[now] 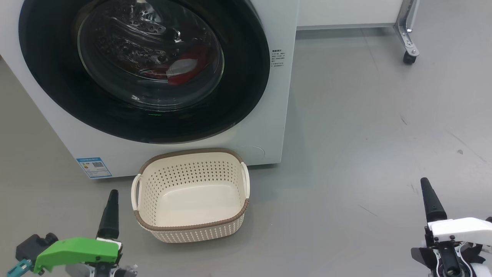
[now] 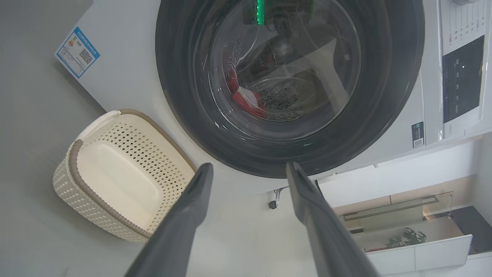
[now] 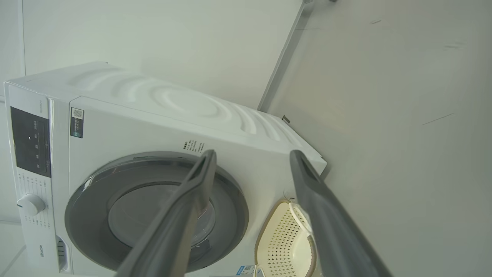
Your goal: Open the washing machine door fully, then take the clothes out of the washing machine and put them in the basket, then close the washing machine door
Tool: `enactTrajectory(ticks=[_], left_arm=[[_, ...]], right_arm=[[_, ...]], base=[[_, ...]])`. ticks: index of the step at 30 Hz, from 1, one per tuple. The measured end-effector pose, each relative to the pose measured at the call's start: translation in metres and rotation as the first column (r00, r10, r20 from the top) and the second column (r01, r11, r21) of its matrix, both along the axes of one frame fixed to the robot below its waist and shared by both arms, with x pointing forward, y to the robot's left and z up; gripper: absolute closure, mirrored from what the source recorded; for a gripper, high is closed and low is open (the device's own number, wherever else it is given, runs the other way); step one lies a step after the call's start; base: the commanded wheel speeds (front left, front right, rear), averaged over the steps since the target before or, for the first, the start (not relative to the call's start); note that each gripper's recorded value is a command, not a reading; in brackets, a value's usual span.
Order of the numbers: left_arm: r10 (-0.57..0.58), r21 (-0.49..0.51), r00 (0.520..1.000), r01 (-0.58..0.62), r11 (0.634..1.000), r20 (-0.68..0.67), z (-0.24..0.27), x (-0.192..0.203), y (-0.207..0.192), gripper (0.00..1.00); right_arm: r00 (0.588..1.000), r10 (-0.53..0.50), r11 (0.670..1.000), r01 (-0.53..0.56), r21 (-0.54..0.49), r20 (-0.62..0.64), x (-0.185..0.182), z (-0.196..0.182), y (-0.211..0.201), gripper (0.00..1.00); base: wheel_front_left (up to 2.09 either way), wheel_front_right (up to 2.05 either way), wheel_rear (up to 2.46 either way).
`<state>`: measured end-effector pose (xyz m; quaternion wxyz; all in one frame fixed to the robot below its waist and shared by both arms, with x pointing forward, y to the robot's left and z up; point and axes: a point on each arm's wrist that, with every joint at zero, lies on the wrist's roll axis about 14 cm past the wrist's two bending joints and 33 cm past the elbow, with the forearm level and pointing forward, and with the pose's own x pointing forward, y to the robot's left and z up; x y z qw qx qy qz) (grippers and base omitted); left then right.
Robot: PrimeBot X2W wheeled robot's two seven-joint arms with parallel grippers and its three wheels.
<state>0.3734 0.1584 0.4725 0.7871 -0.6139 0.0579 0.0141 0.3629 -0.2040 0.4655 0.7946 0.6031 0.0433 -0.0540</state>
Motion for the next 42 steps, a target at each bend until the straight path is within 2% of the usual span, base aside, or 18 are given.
enactTrajectory(ticks=[3,7,13,20,24,31,36,38,42], left_arm=[[-0.008,0.036,1.0,0.008,0.999,0.005,0.001,0.001,-0.002,0.0],[-0.033,0.146,0.999,0.032,0.989,0.006,0.001,0.001,-0.003,0.0],[-0.077,0.326,0.997,0.067,0.943,0.017,0.006,0.004,-0.006,0.0],[-0.091,0.435,0.995,0.07,0.898,0.028,0.012,0.007,-0.009,0.0],[-0.092,0.506,0.995,0.06,0.86,0.039,0.015,0.007,-0.009,0.0],[-0.118,0.613,0.992,0.062,0.788,0.051,0.018,0.007,-0.015,0.0],[-0.135,0.673,0.989,0.063,0.737,0.056,0.018,0.006,-0.02,0.0],[-0.139,0.689,0.988,0.059,0.722,0.061,0.019,0.005,-0.022,0.0],[-0.141,0.728,0.988,0.049,0.684,0.067,0.02,0.005,-0.022,0.0]], right_arm=[[1.0,0.014,0.999,-0.014,-0.052,0.0,0.001,0.001,0.001,0.0],[1.0,0.022,0.995,-0.022,-0.099,0.005,0.001,0.002,0.003,0.0],[0.999,0.05,0.976,-0.049,-0.211,0.001,0.002,0.003,0.004,0.0],[0.997,0.075,0.94,-0.073,-0.334,-0.006,0.003,0.005,0.005,0.0],[0.995,0.098,0.905,-0.094,-0.416,-0.012,0.003,0.006,0.007,0.0],[0.991,0.135,0.818,-0.124,-0.562,-0.021,0.003,0.007,0.011,0.0],[0.989,0.148,0.758,-0.13,-0.64,-0.025,0.004,0.009,0.013,0.0],[0.988,0.154,0.724,-0.133,-0.677,-0.03,0.004,0.009,0.014,0.0],[0.986,0.161,0.686,-0.134,-0.716,-0.03,0.004,0.01,0.016,0.0]], base=[[0.0,0.0,0.0],[0.0,0.0,0.0],[0.0,0.0,0.0],[0.0,0.0,0.0],[0.0,0.0,0.0],[0.0,0.0,0.0],[0.0,0.0,0.0],[0.0,0.0,0.0],[0.0,0.0,0.0]])
